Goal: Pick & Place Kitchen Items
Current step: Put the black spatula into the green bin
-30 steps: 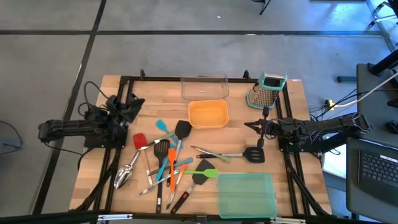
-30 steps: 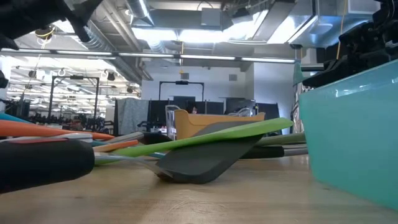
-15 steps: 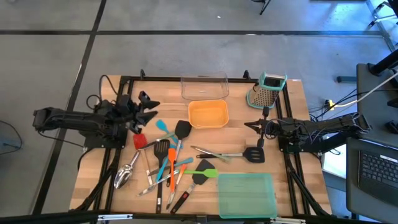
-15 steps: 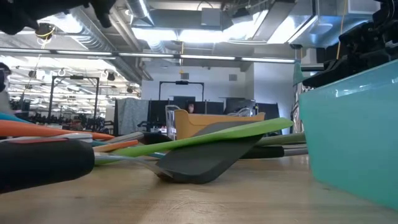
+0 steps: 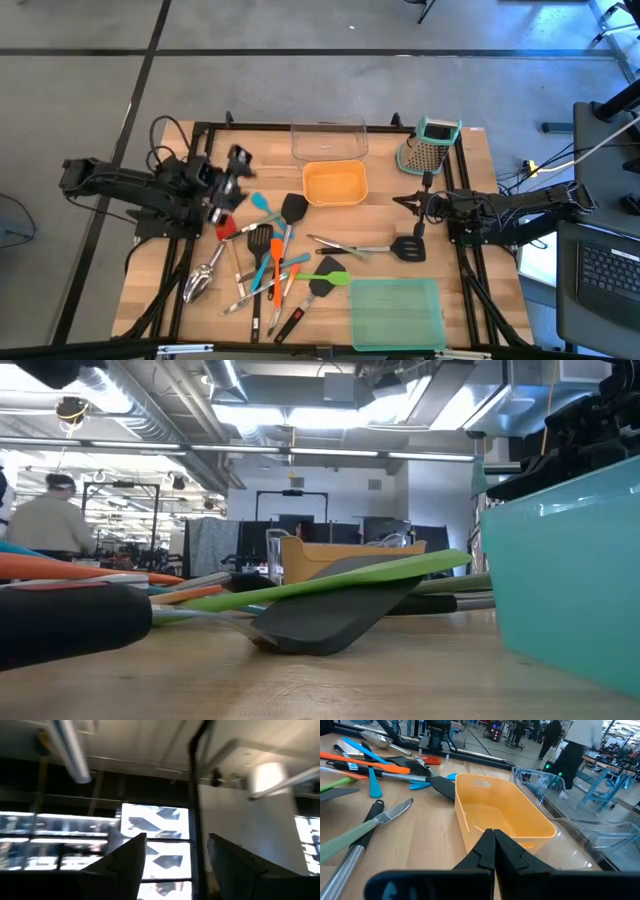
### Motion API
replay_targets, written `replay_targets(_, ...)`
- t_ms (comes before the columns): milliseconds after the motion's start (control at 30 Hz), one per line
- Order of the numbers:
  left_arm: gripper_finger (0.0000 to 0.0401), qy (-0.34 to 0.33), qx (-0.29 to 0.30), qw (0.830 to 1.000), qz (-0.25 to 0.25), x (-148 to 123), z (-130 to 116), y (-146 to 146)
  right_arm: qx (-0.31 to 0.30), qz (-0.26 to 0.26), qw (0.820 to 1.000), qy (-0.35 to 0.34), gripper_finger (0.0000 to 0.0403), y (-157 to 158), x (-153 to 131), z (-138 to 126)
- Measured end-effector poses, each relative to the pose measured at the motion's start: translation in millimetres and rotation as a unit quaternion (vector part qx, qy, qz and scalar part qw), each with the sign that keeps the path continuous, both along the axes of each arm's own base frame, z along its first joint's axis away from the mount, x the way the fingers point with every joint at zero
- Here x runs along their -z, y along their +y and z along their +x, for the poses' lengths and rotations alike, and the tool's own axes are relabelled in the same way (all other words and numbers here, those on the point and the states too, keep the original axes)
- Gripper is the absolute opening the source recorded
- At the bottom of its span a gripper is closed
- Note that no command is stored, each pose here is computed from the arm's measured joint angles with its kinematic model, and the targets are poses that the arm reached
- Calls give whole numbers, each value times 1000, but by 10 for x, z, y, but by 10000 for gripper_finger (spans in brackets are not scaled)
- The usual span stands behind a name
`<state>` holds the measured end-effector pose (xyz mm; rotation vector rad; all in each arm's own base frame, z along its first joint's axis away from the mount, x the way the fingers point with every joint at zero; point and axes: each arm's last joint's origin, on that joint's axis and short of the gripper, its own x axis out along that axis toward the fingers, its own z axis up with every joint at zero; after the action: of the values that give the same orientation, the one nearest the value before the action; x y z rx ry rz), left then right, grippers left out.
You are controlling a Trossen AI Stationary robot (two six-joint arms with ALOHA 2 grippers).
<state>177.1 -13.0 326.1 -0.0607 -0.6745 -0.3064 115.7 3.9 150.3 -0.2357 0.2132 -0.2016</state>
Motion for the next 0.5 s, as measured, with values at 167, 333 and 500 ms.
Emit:
replay_targets(167, 203, -10, 60, 997, 36, -71, 86, -188, -1, 3, 1000, -1, 0, 1, 0, 0)
replay_targets(333, 203, -6, 75, 995, 62, -72, 87, -318, 0, 8, 1000, -1, 0, 1, 1, 0)
replay_targets(500, 203, -14, 65, 996, 64, -81, 74, -346, -1, -3, 1000, -5, 0, 0, -11, 2)
